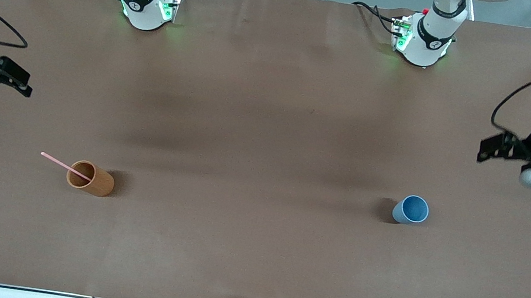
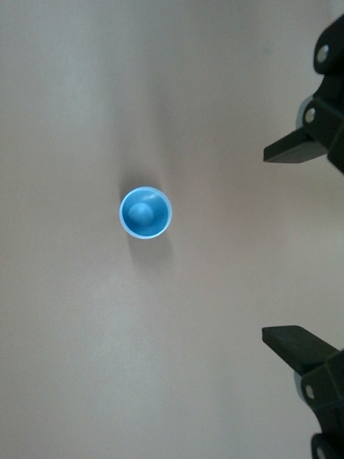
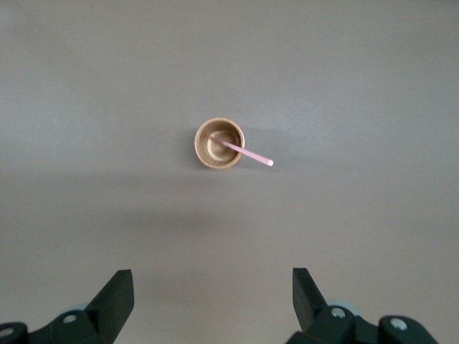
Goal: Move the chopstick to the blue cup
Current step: 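Pull the pink chopstick from the wooden cup while the left gripper reaches the blue cup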
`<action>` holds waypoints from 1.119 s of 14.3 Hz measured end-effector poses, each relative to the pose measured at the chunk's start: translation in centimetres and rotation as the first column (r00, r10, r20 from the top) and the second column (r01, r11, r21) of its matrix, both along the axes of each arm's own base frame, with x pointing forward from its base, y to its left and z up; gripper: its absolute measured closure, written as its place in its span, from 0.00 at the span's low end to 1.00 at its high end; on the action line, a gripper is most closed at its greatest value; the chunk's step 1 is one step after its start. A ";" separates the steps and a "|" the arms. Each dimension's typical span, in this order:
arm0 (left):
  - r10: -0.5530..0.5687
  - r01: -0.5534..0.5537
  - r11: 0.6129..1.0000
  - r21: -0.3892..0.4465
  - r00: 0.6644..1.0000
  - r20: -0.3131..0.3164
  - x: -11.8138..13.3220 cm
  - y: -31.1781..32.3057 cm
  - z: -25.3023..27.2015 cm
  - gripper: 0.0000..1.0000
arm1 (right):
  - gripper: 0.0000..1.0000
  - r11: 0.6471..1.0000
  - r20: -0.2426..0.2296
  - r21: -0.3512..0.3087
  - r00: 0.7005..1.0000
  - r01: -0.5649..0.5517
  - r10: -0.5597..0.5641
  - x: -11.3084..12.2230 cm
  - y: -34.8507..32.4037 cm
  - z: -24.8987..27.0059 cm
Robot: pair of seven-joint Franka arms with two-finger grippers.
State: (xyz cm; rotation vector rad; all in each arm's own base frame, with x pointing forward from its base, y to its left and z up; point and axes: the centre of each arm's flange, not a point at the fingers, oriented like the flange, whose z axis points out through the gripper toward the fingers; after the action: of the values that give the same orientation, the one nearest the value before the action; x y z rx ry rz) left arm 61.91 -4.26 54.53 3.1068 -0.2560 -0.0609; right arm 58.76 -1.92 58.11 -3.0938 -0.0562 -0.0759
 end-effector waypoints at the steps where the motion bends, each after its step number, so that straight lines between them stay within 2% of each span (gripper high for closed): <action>1: 0.006 -0.006 1.000 0.000 1.000 0.000 1.3 0.2 -2.9 0.00 | 0.03 0.999 -0.002 0.031 1.000 0.017 -0.017 0.3 -0.8 -2.0; 3: 0.012 -0.012 1.000 -0.003 1.000 0.027 3.0 0.4 -9.1 0.00 | 0.04 0.995 -0.019 0.093 0.999 0.029 -0.027 1.1 -2.7 -6.0; 5: 0.018 -0.017 1.000 -0.009 0.998 0.065 3.2 0.3 -15.9 0.00 | 0.12 0.988 -0.036 0.149 0.998 0.049 -0.044 1.9 -4.7 -9.3; 8: 0.018 -0.018 1.000 -0.010 0.999 0.045 2.5 -0.1 -23.1 0.00 | 0.18 0.968 -0.055 0.234 0.995 0.093 -0.082 3.4 -6.6 -14.2; 9: 0.018 -0.018 1.000 -0.010 0.999 0.036 2.5 -0.1 -24.4 0.00 | 0.25 0.957 -0.070 0.270 0.993 0.110 -0.095 3.7 -7.3 -16.0; 12: 0.025 -0.025 1.000 -0.009 1.000 0.010 2.5 -0.1 -27.4 0.03 | 0.28 0.925 -0.101 0.355 0.989 0.139 -0.110 4.2 -9.5 -20.5; 16: 0.058 -0.058 0.998 -0.008 0.998 -0.003 2.5 -0.3 -28.8 0.46 | 0.39 0.899 -0.113 0.407 0.985 0.164 -0.128 4.0 -11.7 -22.8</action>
State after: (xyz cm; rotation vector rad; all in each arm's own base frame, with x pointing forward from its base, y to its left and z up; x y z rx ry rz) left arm 64.39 -4.53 25.74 3.1032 -0.1661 -0.0630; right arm 62.74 -13.60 35.31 -2.6643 0.1742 0.0328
